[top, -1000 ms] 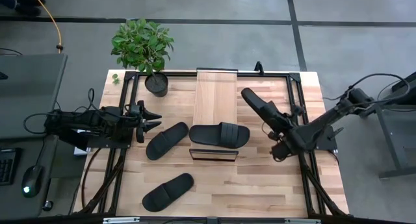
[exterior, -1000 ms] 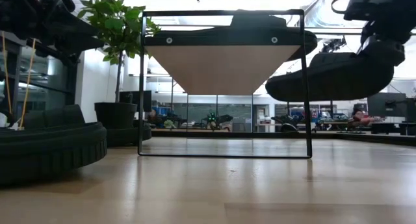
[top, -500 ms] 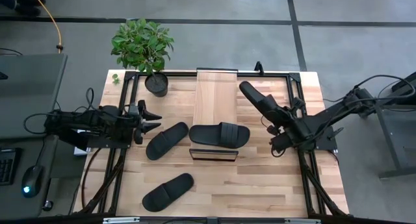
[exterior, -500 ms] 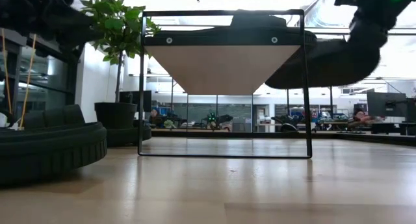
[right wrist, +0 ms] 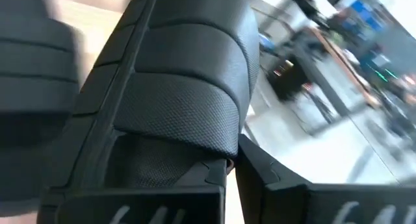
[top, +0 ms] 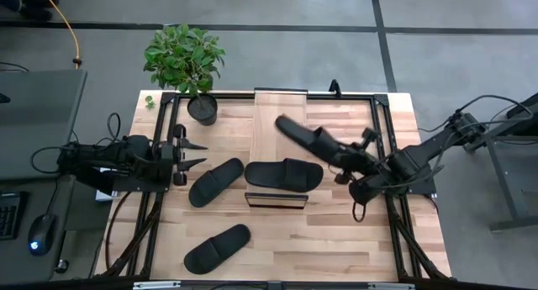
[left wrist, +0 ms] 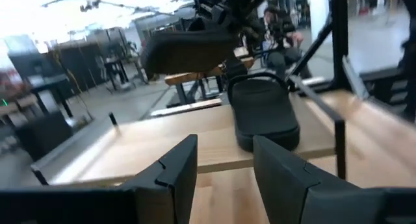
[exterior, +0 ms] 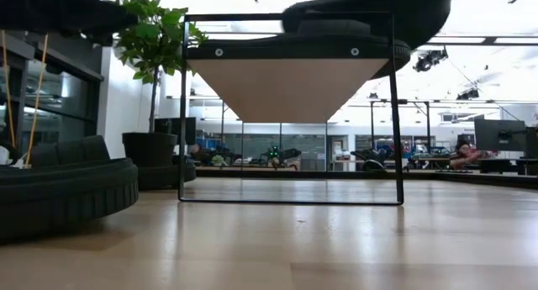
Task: Pick and place slides into the shelf
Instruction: Put the black slide on the shelf
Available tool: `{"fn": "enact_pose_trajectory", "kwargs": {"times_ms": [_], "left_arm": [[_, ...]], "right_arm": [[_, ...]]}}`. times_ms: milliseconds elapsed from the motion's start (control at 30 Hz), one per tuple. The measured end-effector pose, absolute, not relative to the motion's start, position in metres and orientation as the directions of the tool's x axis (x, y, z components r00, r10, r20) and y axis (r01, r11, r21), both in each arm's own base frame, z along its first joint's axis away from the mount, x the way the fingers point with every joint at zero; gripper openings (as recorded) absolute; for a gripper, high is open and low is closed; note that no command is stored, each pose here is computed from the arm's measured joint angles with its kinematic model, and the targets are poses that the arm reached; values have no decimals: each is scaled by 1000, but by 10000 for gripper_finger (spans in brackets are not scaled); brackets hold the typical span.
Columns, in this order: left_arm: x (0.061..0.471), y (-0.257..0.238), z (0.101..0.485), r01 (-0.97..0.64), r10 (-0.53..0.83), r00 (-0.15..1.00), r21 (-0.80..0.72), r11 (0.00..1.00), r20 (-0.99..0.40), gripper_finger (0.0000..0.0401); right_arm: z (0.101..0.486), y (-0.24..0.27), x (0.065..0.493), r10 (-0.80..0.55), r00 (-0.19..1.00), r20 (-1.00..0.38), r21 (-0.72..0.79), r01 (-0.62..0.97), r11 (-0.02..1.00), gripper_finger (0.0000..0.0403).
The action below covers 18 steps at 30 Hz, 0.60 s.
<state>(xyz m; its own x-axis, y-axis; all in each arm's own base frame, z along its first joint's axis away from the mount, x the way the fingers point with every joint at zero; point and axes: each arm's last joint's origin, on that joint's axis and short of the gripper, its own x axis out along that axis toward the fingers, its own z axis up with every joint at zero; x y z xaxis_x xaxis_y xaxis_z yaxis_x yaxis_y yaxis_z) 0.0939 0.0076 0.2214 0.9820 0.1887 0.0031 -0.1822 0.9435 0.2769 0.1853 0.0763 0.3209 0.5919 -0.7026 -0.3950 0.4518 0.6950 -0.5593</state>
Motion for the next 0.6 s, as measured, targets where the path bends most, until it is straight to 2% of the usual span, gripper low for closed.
{"fn": "enact_pose_trajectory", "kwargs": {"times_ms": [167,367,467,600], "left_arm": [[94,7,221,-164,175,985,367,916,3,134],[94,4,226,-89,78,996,334,938,47,137],[94,2,230,-22,-3,995,254,967,97,162],[93,0,236,49,-80,985,203,978,152,215]], "right_arm": [[331,90,201,-603,704,-375,-528,372,763,0],[339,102,215,-489,797,-354,-477,296,828,0],[339,107,225,-438,827,-353,-457,256,852,0],[341,112,238,-360,872,-332,-413,208,886,0]]}}
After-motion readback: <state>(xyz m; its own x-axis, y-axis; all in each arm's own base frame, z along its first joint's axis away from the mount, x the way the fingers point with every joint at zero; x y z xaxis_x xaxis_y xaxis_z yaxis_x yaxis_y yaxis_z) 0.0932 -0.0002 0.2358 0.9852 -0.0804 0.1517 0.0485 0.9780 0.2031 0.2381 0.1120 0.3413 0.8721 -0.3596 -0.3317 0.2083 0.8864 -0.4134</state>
